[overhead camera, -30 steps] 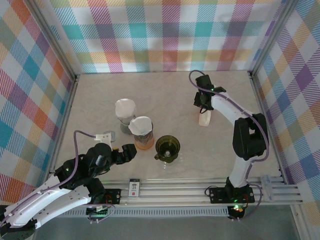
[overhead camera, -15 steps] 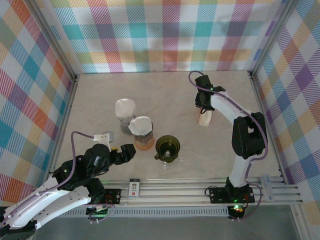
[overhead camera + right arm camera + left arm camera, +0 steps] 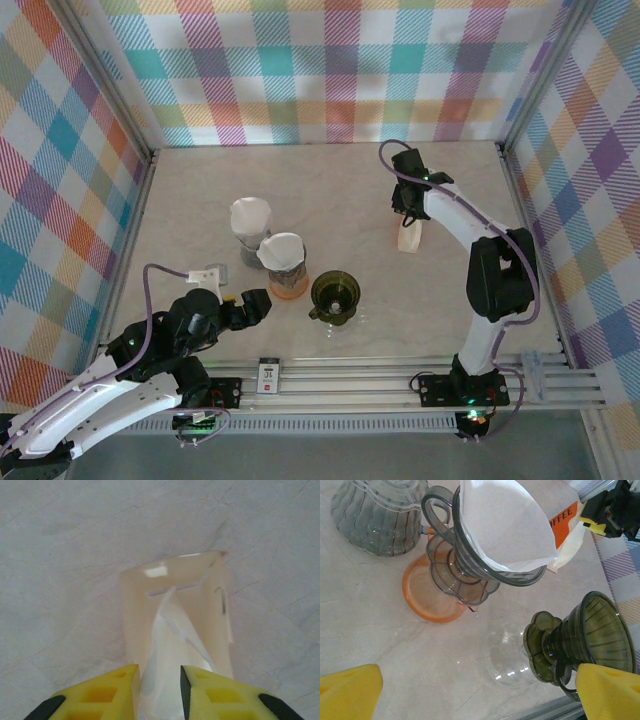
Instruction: Place the coffee filter in the dripper
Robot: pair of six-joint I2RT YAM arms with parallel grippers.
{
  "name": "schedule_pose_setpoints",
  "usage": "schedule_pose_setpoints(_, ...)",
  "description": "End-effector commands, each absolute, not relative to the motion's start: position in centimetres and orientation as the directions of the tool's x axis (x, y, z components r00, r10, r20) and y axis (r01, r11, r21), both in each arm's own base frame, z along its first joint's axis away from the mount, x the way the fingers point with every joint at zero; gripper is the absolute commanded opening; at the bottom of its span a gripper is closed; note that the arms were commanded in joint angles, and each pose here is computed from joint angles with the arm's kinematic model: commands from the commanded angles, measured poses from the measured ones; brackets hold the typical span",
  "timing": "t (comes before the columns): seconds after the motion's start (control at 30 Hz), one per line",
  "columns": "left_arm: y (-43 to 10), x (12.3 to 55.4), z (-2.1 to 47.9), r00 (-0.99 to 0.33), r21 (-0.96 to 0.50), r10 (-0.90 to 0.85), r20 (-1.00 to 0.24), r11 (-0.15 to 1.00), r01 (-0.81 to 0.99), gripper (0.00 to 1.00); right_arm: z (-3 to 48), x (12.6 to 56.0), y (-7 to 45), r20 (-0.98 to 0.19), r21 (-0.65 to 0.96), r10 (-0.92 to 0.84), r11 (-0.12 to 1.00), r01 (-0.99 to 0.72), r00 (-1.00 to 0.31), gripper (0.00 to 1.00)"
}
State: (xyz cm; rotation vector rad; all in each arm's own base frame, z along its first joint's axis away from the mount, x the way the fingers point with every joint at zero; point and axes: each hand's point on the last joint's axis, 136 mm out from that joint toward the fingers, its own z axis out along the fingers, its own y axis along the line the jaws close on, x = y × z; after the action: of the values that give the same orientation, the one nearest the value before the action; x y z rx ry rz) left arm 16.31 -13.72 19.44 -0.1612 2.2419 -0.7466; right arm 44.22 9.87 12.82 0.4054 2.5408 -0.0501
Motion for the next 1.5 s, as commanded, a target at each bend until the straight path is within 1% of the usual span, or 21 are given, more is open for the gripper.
schedule_pose_setpoints(0.0, -13.3, 16.6, 19.2, -0.696, -0.558, -0.349, -0.628, 0.825, 0.09, 0.99, 13.8, 43.9, 9.6, -0.559, 0.038, 0.263, 0.955, 0.293, -0.786, 0.27)
schedule_pose_setpoints(0.1, -13.2, 16.6, 19.1, -0.696, -0.555, -0.348, -0.628, 0.827, 0.087, 0.99, 13.5, 43.8, 9.5, -0.553, 0.031, 0.262, 0.955, 0.295, -0.791, 0.23)
schedule_pose_setpoints(0.2, -13.2, 16.6, 19.2, -0.695, -0.557, -0.349, -0.628, 0.826, 0.088, 0.99, 13.4, 43.8, 9.6, -0.553, 0.031, 0.258, 0.957, 0.289, -0.792, 0.21)
schedule_pose_setpoints(0.47, -13.1, 16.6, 19.1, -0.696, -0.554, -0.35, -0.627, 0.829, 0.082, 0.99, 12.8, 43.9, 9.5, -0.546, 0.01, 0.245, 0.958, 0.286, -0.801, 0.2)
schedule_pose_setpoints(0.57, -13.1, 16.6, 19.1, -0.696, -0.555, -0.351, -0.626, 0.828, 0.082, 0.99, 12.9, 44.0, 9.5, -0.55, 0.007, 0.237, 0.96, 0.279, -0.801, 0.16)
schedule_pose_setpoints(0.7, -13.1, 16.6, 19.1, -0.695, -0.557, -0.356, -0.624, 0.827, 0.077, 0.99, 13.2, 44.0, 9.6, -0.557, 0.004, 0.219, 0.965, 0.261, -0.801, 0.0)
schedule_pose_setpoints(0.9, -13.4, 16.6, 19.3, -0.702, -0.566, -0.36, -0.615, 0.821, 0.075, 0.99, 15.3, 43.4, 10.2, -0.598, 0.017, 0.169, 0.98, 0.199, -0.783, 0.0)
schedule_pose_setpoints(1.07, -14.2, 16.6, 20.1, -0.712, -0.59, -0.361, -0.603, 0.802, 0.093, 0.99, 18.5, 41.0, 11.6, -0.642, 0.056, 0.128, 0.991, 0.12, -0.756, 0.0)
schedule_pose_setpoints(1.17, -14.8, 16.6, 20.9, -0.721, -0.597, -0.353, -0.596, 0.795, 0.105, 0.99, 20.6, 38.9, 12.2, -0.667, 0.099, 0.121, 0.992, 0.073, -0.735, 0.0)
schedule_pose_setpoints(1.33, -15.5, 16.6, 21.7, -0.747, -0.58, -0.316, -0.585, 0.807, 0.113, 1.0, 24.3, 33.8, 13.6, -0.699, 0.185, 0.095, 0.982, -0.05, -0.708, 0.0)
schedule_pose_setpoints(1.47, -15.6, 16.6, 21.2, -0.768, -0.562, -0.306, -0.562, 0.823, 0.084, 1.0, 27.0, 29.5, 15.3, -0.708, 0.251, 0.04, 0.948, -0.198, -0.705, 0.0)
